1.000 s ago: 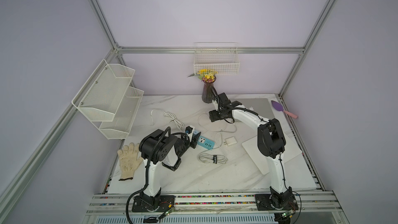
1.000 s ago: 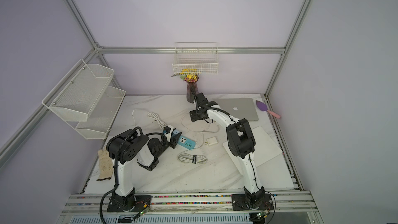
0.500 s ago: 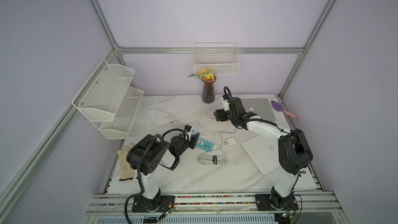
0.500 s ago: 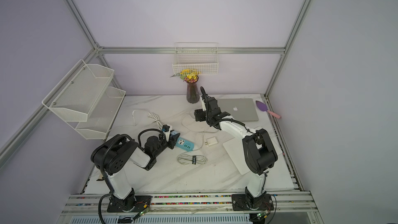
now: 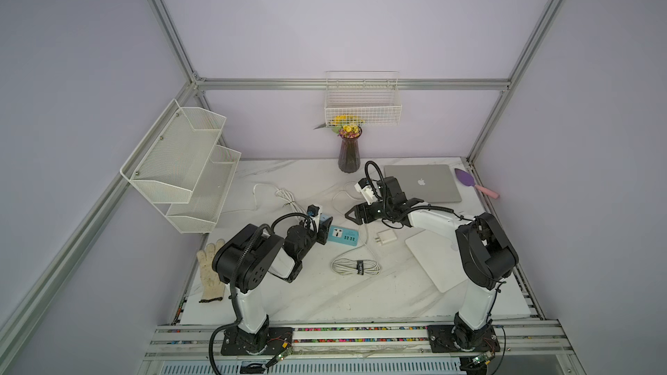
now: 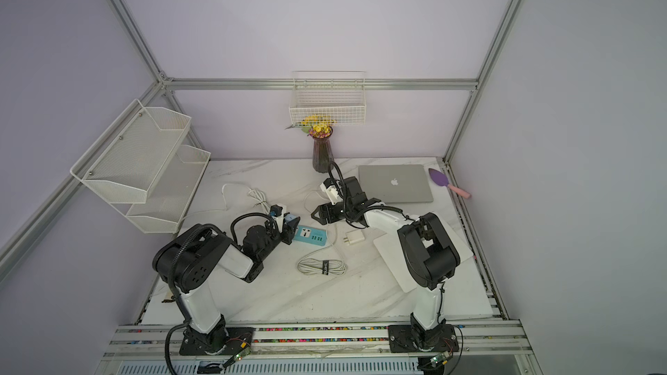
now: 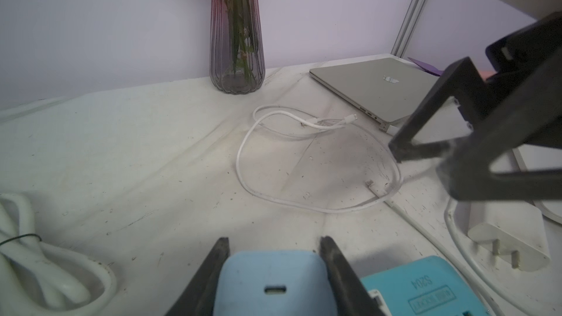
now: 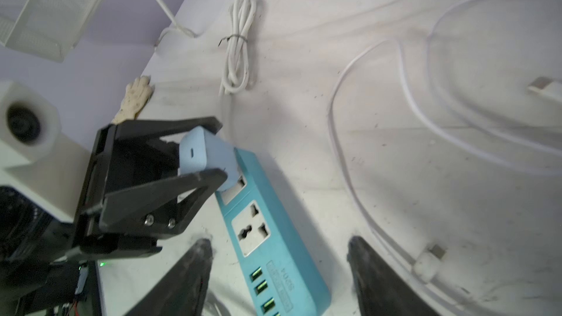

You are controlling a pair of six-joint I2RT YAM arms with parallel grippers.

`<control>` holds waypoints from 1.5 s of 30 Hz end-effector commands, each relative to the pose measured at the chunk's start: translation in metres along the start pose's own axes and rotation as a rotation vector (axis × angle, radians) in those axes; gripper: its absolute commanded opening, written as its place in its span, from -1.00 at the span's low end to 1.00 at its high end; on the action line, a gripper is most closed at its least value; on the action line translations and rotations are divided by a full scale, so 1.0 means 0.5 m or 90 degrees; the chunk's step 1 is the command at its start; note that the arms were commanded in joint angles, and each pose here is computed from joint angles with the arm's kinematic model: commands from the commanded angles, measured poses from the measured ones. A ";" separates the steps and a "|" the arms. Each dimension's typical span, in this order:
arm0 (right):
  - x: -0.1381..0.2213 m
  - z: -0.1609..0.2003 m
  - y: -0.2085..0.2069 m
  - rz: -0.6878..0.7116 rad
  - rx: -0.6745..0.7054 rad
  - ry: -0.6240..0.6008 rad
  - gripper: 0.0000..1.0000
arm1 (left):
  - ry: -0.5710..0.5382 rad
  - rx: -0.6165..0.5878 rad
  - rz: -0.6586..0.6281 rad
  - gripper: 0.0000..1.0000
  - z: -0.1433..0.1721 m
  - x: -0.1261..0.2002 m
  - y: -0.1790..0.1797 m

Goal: Unplug the laptop charger
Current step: Remove the plug from the socket, then place the plug at the center of the board.

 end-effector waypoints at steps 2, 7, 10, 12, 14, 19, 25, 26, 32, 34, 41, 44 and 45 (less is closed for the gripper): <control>-0.021 0.068 0.004 0.005 0.030 0.081 0.51 | -0.056 -0.001 -0.027 -1.00 -0.037 0.009 0.011; -0.043 0.059 -0.022 0.091 0.054 0.070 0.51 | 0.001 -0.033 -0.034 -1.00 -0.095 -0.032 0.024; -0.020 0.006 -0.047 0.165 0.047 -0.025 0.51 | 0.110 -0.030 -0.054 -1.00 -0.103 -0.086 0.051; 0.016 -0.028 -0.061 0.222 0.033 -0.101 0.51 | 0.161 -0.003 -0.042 -1.00 -0.104 -0.111 0.063; 0.064 -0.060 -0.067 0.271 0.026 -0.182 0.52 | 0.238 0.046 -0.052 -1.00 -0.096 -0.134 0.084; 0.147 -0.082 -0.070 0.332 0.027 -0.283 0.56 | 0.407 0.096 -0.062 -1.00 -0.063 -0.168 0.100; 0.178 -0.081 -0.066 0.343 0.031 -0.319 0.57 | 0.487 0.150 -0.137 -1.00 -0.027 -0.198 0.163; 0.185 -0.083 -0.065 0.343 0.030 -0.329 0.58 | 0.486 0.159 -0.132 -1.00 -0.023 -0.206 0.168; 0.239 -0.114 -0.044 0.356 0.053 -0.395 0.60 | 0.539 0.160 -0.128 -1.00 0.038 -0.232 0.170; 0.253 -0.124 -0.036 0.359 0.064 -0.413 0.61 | 0.547 0.162 -0.128 -0.99 0.053 -0.236 0.170; 0.281 -0.148 -0.077 0.408 0.041 -0.435 0.83 | 0.526 0.138 -0.154 0.71 0.018 -0.218 0.181; 0.321 -0.163 -0.103 0.440 0.023 -0.476 0.94 | 0.453 0.124 -0.167 1.00 -0.075 -0.193 0.190; 0.337 -0.168 -0.113 0.458 0.027 -0.491 0.94 | 0.417 0.119 -0.171 1.00 -0.114 -0.181 0.194</control>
Point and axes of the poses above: each gripper's point midway between its finger pads, its own x axis back along the fingers, its own y axis along the line the jaws close on, z = x × y, the point moved 1 cm from there along x, back along the fingers, and after that the axes turned 5 degrees about -x, right-handed, at the moved point
